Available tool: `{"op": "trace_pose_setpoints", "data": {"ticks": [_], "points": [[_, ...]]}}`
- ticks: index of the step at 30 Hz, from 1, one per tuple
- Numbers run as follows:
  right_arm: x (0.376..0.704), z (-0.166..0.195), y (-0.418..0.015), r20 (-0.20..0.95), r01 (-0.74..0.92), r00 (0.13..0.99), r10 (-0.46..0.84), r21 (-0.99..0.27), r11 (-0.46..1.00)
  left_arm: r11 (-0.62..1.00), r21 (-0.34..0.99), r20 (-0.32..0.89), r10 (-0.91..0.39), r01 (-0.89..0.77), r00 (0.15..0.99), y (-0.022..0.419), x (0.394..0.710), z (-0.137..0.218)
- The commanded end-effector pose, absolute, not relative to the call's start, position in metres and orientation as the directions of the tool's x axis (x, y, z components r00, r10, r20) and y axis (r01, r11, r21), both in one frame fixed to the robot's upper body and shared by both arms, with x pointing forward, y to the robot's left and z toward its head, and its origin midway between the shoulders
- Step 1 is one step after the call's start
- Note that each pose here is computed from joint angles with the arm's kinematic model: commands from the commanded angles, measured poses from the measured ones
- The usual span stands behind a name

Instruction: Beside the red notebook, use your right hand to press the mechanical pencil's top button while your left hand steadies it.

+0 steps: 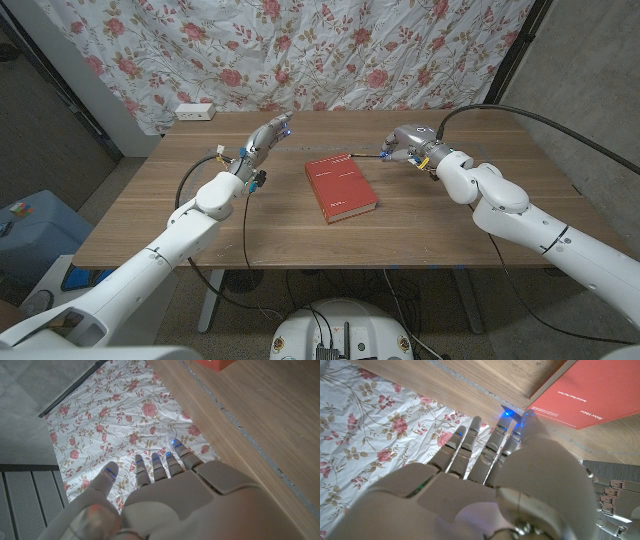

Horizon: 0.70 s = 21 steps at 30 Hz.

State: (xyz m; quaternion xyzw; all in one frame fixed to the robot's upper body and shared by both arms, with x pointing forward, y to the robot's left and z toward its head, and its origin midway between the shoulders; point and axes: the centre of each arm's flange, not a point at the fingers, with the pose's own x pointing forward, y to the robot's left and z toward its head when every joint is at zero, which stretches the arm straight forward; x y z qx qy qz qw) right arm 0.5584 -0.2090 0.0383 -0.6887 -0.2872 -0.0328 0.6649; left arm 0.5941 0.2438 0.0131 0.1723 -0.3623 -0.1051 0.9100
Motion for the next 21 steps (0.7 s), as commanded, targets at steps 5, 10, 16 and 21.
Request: {"op": "trace_pose_setpoints", "data": {"ticks": [5, 10, 16, 21], "points": [[0.564, 0.041, -0.215, 0.424, 0.395, 0.858, 0.289, -0.905, 0.156, 0.864, 0.503, 0.641, -0.37, -0.004, 0.672, 0.222, 0.591, 0.01], [0.567, 0.042, -0.217, 0.424, 0.381, 0.863, 0.273, -0.903, 0.199, 0.856, 0.516, 0.65, -0.377, -0.019, 0.66, 0.214, 0.591, 0.011], [0.569, 0.043, -0.218, 0.427, 0.379, 0.864, 0.266, -0.9, 0.214, 0.848, 0.529, 0.654, -0.392, -0.02, 0.646, 0.208, 0.591, 0.012], [0.571, 0.044, -0.219, 0.43, 0.375, 0.866, 0.256, -0.896, 0.239, 0.828, 0.561, 0.646, -0.418, -0.026, 0.638, 0.203, 0.59, 0.014]]}}
